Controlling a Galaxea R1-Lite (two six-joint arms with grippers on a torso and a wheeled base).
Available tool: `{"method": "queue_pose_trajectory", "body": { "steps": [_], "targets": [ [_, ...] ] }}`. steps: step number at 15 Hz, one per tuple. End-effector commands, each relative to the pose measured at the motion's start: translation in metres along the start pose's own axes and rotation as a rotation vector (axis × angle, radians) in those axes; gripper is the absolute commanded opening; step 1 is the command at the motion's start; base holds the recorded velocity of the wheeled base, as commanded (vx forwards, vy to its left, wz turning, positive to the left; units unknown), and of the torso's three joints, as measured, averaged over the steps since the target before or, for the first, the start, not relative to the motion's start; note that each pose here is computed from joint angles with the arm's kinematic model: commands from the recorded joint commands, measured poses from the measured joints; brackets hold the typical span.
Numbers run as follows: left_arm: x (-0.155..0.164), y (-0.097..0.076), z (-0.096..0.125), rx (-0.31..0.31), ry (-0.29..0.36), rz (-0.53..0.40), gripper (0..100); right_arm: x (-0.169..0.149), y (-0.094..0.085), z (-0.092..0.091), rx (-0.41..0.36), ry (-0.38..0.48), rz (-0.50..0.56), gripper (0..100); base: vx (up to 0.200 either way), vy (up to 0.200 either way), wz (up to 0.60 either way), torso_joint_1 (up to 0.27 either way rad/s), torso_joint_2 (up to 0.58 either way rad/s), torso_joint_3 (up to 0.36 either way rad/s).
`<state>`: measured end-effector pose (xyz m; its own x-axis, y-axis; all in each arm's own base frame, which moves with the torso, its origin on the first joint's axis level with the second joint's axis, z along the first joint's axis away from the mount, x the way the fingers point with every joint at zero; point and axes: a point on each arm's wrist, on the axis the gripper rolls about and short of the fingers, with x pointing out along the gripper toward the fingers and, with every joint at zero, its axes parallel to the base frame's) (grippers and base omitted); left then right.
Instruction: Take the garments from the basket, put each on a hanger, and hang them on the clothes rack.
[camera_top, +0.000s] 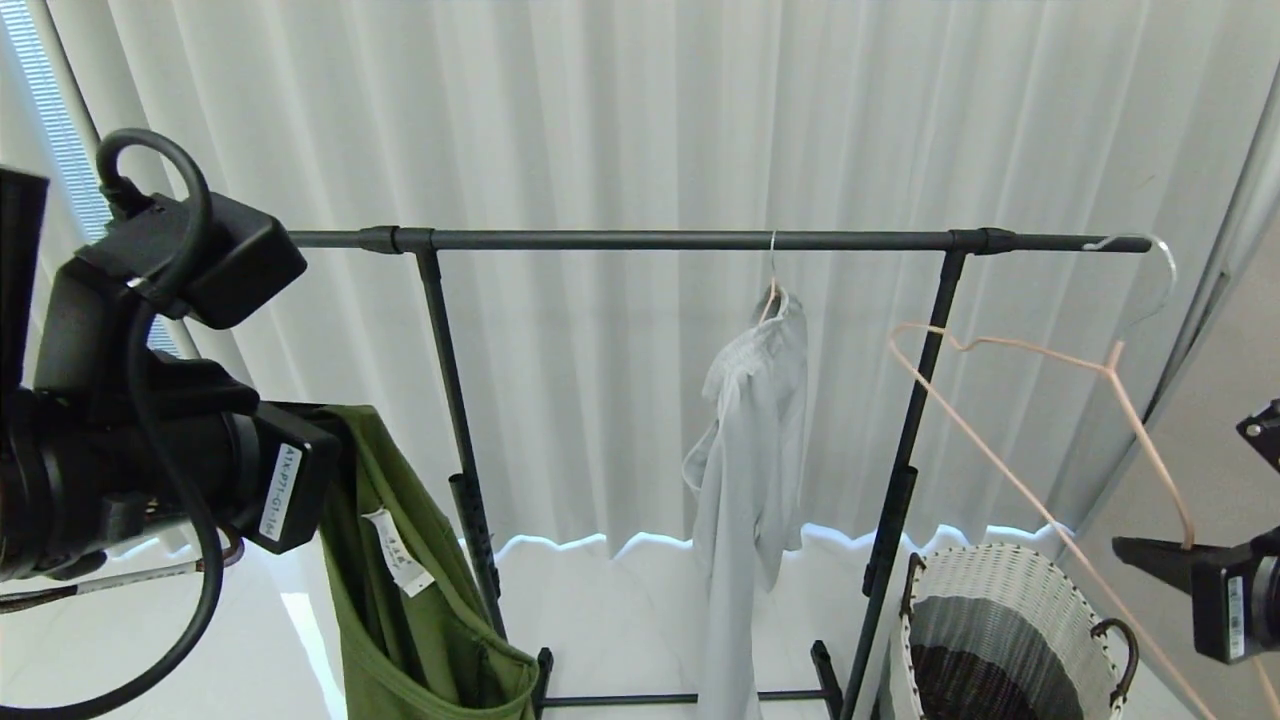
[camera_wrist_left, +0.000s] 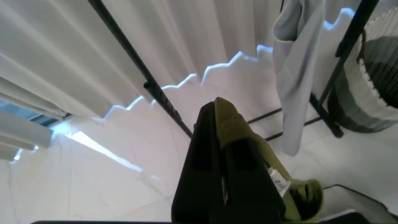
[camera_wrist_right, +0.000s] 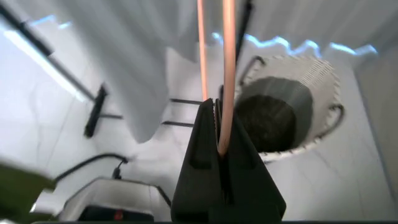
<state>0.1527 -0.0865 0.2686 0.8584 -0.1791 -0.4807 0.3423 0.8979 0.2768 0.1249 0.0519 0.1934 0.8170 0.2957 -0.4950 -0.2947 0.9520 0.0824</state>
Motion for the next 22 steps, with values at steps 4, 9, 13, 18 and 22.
{"method": "queue_pose_trajectory", "body": {
  "steps": [4, 9, 13, 18, 22],
  "targets": [
    [0.016, -0.004, -0.005, -0.015, 0.068, 0.063, 0, -0.025, 0.053, -0.032, -0.244, 0.073, 0.433, 0, 0.000, 0.000, 0.00, 0.000, 0.00, 0.000],
    [0.019, -0.019, -0.001, -0.144, 0.061, 0.008, 0, -0.038, 0.083, -0.045, -0.312, 0.163, 0.670, 0, 0.000, 0.000, 0.00, 0.000, 0.00, 0.000],
    [0.020, -0.026, 0.000, -0.153, 0.062, -0.017, 0, -0.035, 0.096, -0.036, -0.305, 0.176, 0.744, 0, 0.000, 0.000, 0.00, 0.000, 0.00, 0.000],
    [0.020, -0.033, 0.000, -0.136, 0.055, -0.046, 0, -0.029, 0.104, -0.032, -0.292, 0.153, 0.757, 0, 0.000, 0.000, 0.00, 0.000, 0.00, 0.000],
    [0.023, -0.034, 0.001, -0.135, 0.058, -0.042, 0, -0.029, 0.109, -0.027, -0.287, 0.143, 0.781, 0, 0.000, 0.000, 0.00, 0.000, 0.00, 0.000]
  ]
}}
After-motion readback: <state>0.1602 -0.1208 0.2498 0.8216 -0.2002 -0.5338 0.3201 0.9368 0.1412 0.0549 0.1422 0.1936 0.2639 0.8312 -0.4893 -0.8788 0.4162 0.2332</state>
